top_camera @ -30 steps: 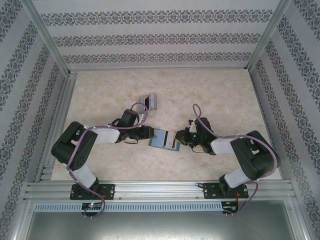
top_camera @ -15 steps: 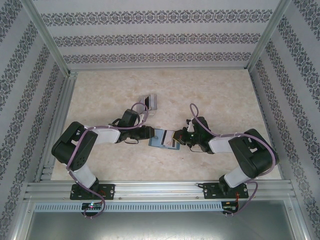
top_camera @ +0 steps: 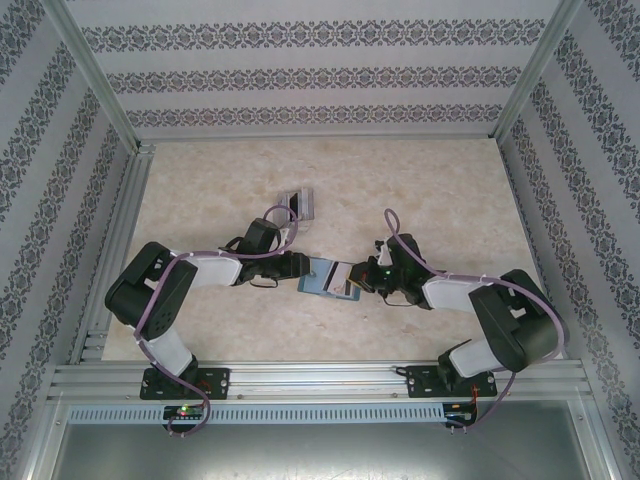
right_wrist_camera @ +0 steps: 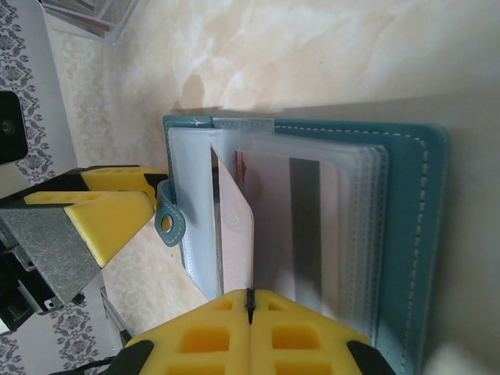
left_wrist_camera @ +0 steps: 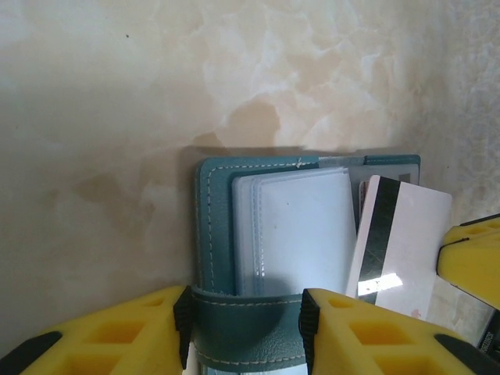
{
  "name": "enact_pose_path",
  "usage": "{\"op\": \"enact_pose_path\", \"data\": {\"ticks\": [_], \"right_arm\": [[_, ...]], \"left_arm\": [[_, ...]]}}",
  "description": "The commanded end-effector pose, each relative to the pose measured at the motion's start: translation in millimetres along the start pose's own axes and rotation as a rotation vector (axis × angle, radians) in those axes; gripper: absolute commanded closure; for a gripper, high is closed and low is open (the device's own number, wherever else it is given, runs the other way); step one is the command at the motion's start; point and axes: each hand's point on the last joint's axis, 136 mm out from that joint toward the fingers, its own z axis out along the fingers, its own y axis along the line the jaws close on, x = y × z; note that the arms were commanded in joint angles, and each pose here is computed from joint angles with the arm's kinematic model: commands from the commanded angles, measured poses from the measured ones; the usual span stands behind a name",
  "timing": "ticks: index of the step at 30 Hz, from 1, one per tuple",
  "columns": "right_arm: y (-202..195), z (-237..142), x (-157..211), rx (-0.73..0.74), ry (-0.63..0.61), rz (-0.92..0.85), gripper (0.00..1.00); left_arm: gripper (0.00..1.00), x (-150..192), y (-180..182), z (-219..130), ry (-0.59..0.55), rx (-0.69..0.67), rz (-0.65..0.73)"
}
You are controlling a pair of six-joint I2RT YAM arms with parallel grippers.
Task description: Put the credit cards into the card holder
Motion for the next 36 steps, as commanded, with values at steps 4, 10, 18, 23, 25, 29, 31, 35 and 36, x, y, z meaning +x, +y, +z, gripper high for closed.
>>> {"op": "enact_pose_path", "data": {"ticks": [4,10,18,23,25,29,31,35,36], "right_arm": [[-0.4,-3.0,-0.9,0.007,0.044,-0.016,0.99],[3.1,12.4,1.5,-0.009,0.129,0.007,0.99],[6.8,17.6,3.0,0.011,0.2,0.005,0.99],[12.1,21.7,1.8,0.025,0.248,-0.021,0.98],[13.9,23.8,1.0,0.029,0.254,-0.027,0.98],[19.7,30.9,0.4,0.045,0.253,-0.054,0.98],[23.4,34.6,0.8,0.065,0.246,-0.083,0.97],[30.7,45.7,2.2,0.114,0.238,-0.148,0.97],[31.7,47.6,2.4,0.121,0.236,-0.155,0.96]], "left_arm": [[0.57,-4.5,-10.9,2.3,-0.015,0.016,0.031],[0.57,-4.0,-11.2,1.1,-0.015,0.015,0.035],[0.57,-5.7,-11.9,0.1,-0.025,0.012,0.038],[0.57,-6.2,-13.4,1.0,-0.021,0.017,0.043],[0.57,-6.8,-15.2,1.0,-0.021,0.023,0.044],[0.57,-7.9,-16.4,-0.7,-0.025,0.022,0.046],[0.57,-6.2,-16.6,-0.8,-0.024,0.022,0.047],[0.57,-5.9,-16.9,-1.8,-0.024,0.021,0.045],[0.57,-6.5,-18.4,-2.1,-0.026,0.023,0.047]]}}
